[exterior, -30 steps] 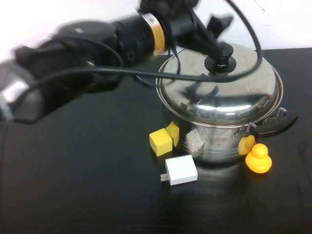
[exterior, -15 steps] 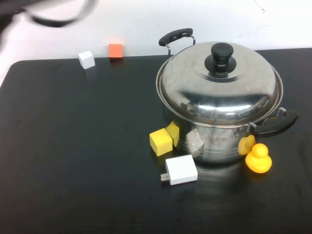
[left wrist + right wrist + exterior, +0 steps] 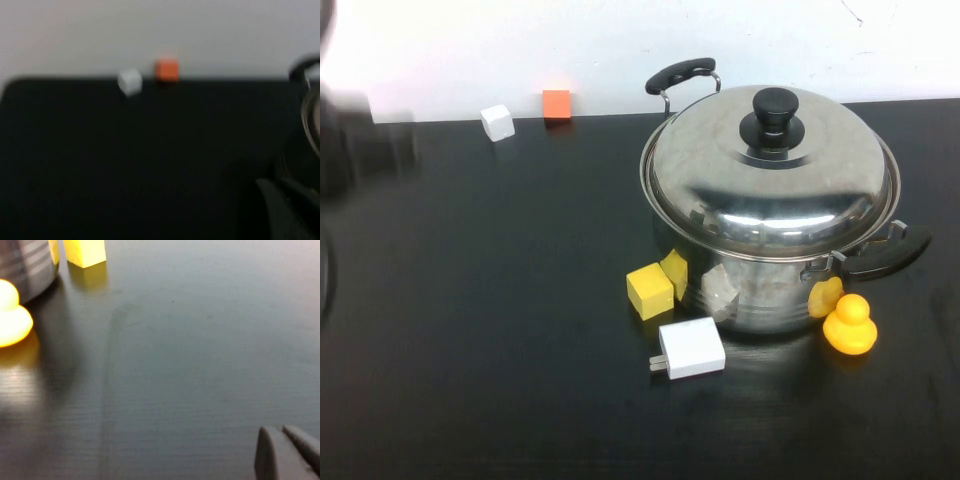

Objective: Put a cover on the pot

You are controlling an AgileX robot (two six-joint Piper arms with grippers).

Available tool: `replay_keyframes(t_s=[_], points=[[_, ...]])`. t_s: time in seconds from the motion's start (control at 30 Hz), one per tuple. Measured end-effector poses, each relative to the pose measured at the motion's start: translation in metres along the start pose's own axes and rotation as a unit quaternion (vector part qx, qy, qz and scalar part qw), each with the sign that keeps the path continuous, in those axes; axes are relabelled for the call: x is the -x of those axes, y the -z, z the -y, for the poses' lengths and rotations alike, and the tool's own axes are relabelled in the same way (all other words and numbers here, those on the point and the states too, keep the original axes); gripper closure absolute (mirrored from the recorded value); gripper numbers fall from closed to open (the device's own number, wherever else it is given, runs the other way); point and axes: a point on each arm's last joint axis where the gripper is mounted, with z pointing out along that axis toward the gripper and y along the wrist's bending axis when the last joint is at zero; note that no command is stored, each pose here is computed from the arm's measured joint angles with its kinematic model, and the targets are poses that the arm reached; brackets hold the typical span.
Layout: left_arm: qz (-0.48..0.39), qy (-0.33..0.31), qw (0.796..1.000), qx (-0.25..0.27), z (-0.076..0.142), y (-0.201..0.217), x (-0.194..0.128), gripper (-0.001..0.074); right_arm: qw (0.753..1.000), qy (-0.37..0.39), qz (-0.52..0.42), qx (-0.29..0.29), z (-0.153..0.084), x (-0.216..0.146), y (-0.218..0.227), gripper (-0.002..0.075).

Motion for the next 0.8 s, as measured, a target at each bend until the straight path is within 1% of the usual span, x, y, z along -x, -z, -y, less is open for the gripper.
replay_keyframes(t_s=[0.07,0.17,0.4,0.6,0.8], points=[[-0.032,-0.005,0.999,-0.022,-0.002,0.005,-0.015,0.0735,1.000,0.000,0.000,0.000,0.000,0.000,0.000,0.0728],[-0.049,-0.008,0.997,-0.053,-0.007,0.014,-0.038,0.0735,1.000,0.000,0.000,0.000,0.000,0.000,0.000,0.0728],[0.003,0.021,0.993,-0.120,-0.024,0.046,-0.072,0.0736,1.000,0.000,0.000,0.000,0.000,0.000,0.000,0.0728],[0.005,0.032,0.991,-0.131,-0.035,0.054,-0.098,0.0736,1.000,0.000,0.000,0.000,0.000,0.000,0.000,0.0728],[-0.020,0.026,0.992,-0.123,-0.037,0.045,-0.117,0.0736,1.000,0.000,0.000,0.000,0.000,0.000,0.000,0.0728]])
